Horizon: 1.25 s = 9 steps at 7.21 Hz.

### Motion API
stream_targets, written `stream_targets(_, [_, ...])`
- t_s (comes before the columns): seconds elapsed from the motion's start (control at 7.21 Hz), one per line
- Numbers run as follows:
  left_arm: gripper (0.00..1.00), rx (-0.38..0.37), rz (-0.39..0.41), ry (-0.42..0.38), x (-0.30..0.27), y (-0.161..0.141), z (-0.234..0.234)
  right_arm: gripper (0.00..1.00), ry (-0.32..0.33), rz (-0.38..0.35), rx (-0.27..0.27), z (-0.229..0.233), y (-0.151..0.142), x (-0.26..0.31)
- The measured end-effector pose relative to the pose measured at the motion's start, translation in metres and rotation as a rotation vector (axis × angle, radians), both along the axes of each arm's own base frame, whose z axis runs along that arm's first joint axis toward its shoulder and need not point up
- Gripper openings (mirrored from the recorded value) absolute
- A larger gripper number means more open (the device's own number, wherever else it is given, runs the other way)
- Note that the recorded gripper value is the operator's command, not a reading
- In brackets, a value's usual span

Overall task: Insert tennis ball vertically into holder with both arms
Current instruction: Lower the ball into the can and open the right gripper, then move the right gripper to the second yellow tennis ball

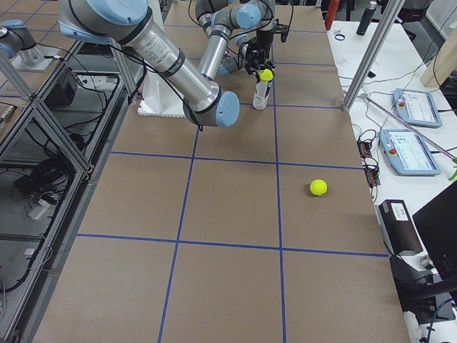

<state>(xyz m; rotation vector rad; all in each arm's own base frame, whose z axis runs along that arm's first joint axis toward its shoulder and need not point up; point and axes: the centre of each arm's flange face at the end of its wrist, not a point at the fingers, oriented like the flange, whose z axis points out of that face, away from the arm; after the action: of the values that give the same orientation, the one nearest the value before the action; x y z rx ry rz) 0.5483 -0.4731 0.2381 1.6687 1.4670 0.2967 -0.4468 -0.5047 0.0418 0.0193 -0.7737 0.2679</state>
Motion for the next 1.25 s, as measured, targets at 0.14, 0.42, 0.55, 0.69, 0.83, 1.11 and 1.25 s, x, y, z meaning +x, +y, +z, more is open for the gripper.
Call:
stream_targets(0.14, [0.98,-0.001,-0.004,-0.003,-0.002,-0.002,0.002,0.98,0.000,-0.001,0.000,0.001,0.000,0.000])
stream_targets(0.42, [0.98,0.002,-0.012,-0.009,-0.003,-0.004,0.004,0.98,0.008,-0.026,0.023,0.016,0.003,0.006])
stream_targets(0.55, [0.99,0.009,-0.019,-0.018,-0.003,-0.003,0.006,0.98,0.014,-0.051,0.049,0.031,0.005,0.017])
stream_targets(0.69, [0.99,0.015,-0.024,-0.027,-0.003,-0.002,0.009,0.98,0.024,-0.077,0.076,0.046,-0.001,0.031])
stream_targets(0.83, [0.99,0.016,-0.026,-0.033,-0.002,-0.002,0.011,0.98,0.031,-0.115,0.104,0.065,-0.013,0.050])
stream_targets(1.11, [0.99,0.016,-0.022,-0.035,-0.001,0.001,0.012,0.98,0.025,-0.225,0.180,0.139,-0.053,0.111])
stream_targets(1.25, [0.99,0.014,-0.019,-0.038,0.000,0.003,0.015,0.98,0.036,-0.286,0.224,0.189,-0.078,0.150])
